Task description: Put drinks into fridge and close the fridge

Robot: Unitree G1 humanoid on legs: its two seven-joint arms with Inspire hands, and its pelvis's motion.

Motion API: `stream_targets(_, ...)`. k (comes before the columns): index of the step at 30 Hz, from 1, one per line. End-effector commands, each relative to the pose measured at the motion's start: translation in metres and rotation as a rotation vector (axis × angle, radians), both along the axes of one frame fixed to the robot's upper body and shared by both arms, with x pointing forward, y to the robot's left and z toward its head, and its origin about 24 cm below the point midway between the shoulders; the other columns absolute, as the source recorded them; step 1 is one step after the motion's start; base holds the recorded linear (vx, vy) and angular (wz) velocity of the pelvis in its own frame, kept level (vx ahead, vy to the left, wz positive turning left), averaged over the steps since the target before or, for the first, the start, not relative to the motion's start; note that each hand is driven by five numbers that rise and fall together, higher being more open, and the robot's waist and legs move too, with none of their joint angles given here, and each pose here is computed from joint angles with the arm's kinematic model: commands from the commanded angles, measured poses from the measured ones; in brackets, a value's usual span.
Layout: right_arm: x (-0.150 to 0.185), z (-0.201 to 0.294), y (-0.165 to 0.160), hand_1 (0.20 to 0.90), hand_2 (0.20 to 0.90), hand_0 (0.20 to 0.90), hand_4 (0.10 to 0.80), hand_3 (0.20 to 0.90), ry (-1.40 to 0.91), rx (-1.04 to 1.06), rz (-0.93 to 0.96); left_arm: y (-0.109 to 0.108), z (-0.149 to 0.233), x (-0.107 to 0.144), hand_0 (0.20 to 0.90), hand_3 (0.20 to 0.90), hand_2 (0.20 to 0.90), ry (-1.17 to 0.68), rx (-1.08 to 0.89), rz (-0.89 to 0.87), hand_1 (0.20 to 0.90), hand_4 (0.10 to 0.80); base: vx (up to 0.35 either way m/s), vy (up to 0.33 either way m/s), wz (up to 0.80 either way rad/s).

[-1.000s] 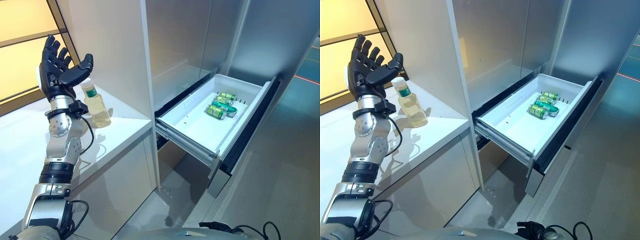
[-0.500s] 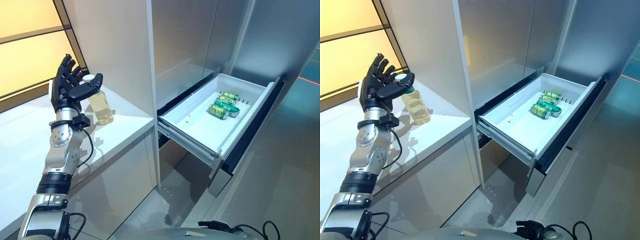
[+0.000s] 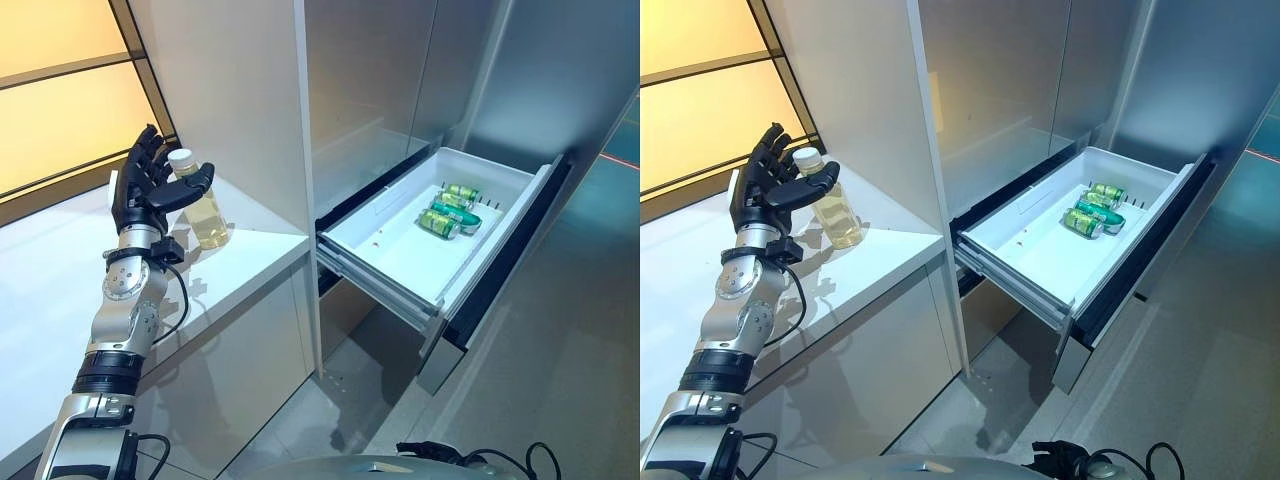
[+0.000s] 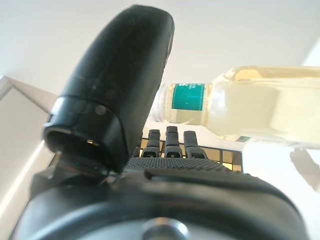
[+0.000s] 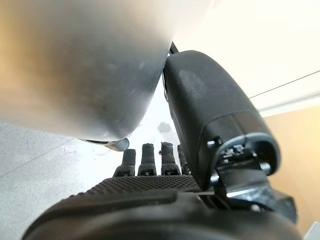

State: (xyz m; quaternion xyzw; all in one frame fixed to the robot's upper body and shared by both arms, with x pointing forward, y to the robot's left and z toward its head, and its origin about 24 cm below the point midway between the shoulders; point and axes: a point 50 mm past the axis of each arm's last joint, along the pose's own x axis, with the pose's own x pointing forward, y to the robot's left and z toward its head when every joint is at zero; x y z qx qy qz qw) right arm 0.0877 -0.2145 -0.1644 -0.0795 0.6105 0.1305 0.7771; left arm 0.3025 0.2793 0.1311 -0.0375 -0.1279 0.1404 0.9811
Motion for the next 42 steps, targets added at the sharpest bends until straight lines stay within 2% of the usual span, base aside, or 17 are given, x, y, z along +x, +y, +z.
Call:
stream_targets(1, -0.024, -0.004, -0.006, 0.9, 0.9, 0.9, 0.8, 0.9, 0.11, -0.019, 0.068, 0.0, 0.045, 0.008, 0.9, 0.9, 0.9, -0.169, 0.101, -0.027, 0.9, 0.8, 0.0, 0.0, 0.0)
stream_targets(13, -0.023, -0.004, -0.005, 0.9, 0.9, 0.9, 0.8, 0.9, 0.107, -0.014, 0.062, -0.006, 0.036, 0.013, 0.9, 0.9, 0.9, -0.121, 0.142, -0.045, 0.9, 0.8, 0.0, 0.0, 0.0)
stream_targets(29, -0.021, -0.003, -0.006, 0.9, 0.9, 0.9, 0.8, 0.9, 0.105, -0.014, 0.057, -0.002, 0.019, 0.019, 0.9, 0.9, 0.9, -0.033, 0.174, 0.006, 0.9, 0.8, 0.001, 0.001, -0.02)
stream_targets(39, -0.018, -0.003, -0.004, 0.9, 0.9, 0.9, 0.8, 0.9, 0.101, -0.017, 0.052, 0.001, 0.023, 0.028, 0.9, 0.9, 0.9, -0.064, 0.093, 0.037, 0.9, 0.8, -0.001, 0.0, 0.0)
stream_targets(40, -0.018, -0.003, -0.003, 0.9, 0.9, 0.9, 0.8, 0.9, 0.1, -0.017, 0.052, 0.0, 0.023, 0.029, 0.651, 0.609, 0.651, -0.076, 0.074, 0.04, 0.651, 0.509, -0.007, -0.001, -0.05)
stream_targets(42, -0.017, -0.003, -0.004, 0.9, 0.9, 0.9, 0.8, 0.9, 0.097, -0.018, 0.052, -0.001, 0.024, 0.03, 0.3, 0.2, 0.3, -0.084, 0.065, 0.047, 0.3, 0.1, -0.007, -0.002, -0.05)
